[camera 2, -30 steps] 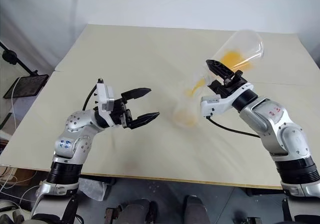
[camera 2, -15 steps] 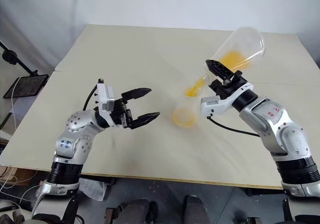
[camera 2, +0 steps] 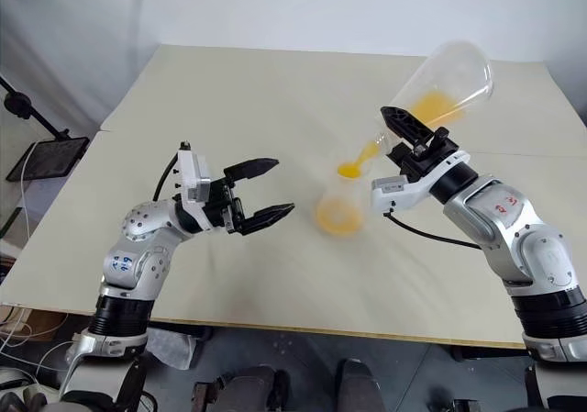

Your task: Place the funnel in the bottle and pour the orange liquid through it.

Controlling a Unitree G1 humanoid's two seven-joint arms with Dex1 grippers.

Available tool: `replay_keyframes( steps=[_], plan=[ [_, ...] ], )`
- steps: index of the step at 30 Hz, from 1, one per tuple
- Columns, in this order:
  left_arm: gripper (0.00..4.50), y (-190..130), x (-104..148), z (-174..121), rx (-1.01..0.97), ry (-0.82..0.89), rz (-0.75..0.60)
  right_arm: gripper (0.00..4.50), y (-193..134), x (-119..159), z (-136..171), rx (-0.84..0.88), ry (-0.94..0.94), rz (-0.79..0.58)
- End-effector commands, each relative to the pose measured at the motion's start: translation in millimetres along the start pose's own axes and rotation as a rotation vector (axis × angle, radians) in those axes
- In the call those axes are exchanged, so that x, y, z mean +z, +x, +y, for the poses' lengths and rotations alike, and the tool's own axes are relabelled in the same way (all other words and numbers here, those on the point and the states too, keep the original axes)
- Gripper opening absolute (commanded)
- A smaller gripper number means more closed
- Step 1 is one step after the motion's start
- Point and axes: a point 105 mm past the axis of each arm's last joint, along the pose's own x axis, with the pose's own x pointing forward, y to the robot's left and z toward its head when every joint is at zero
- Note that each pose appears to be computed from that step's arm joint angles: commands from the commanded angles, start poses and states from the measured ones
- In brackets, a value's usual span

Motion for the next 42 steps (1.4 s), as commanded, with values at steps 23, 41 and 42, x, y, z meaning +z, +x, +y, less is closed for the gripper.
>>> replay_keyframes(
  steps=[23,41,42],
  plan=[
    [4.5,-2.9,5.1,3.9,0.015,0.04,-0.01,2.42,3.7,-7.9,-19.5,-0.067,-0.08,0.0],
    [4.5,-3.5,4.5,3.4,0.018,0.037,-0.01,2.42,4.6,-1.6,-19.0,-0.073,-0.08,-0.026],
    [4.5,-3.5,4.4,3.5,0.019,0.037,-0.01,2.42,4.7,-1.3,-18.8,-0.072,-0.082,-0.028]
  ],
)
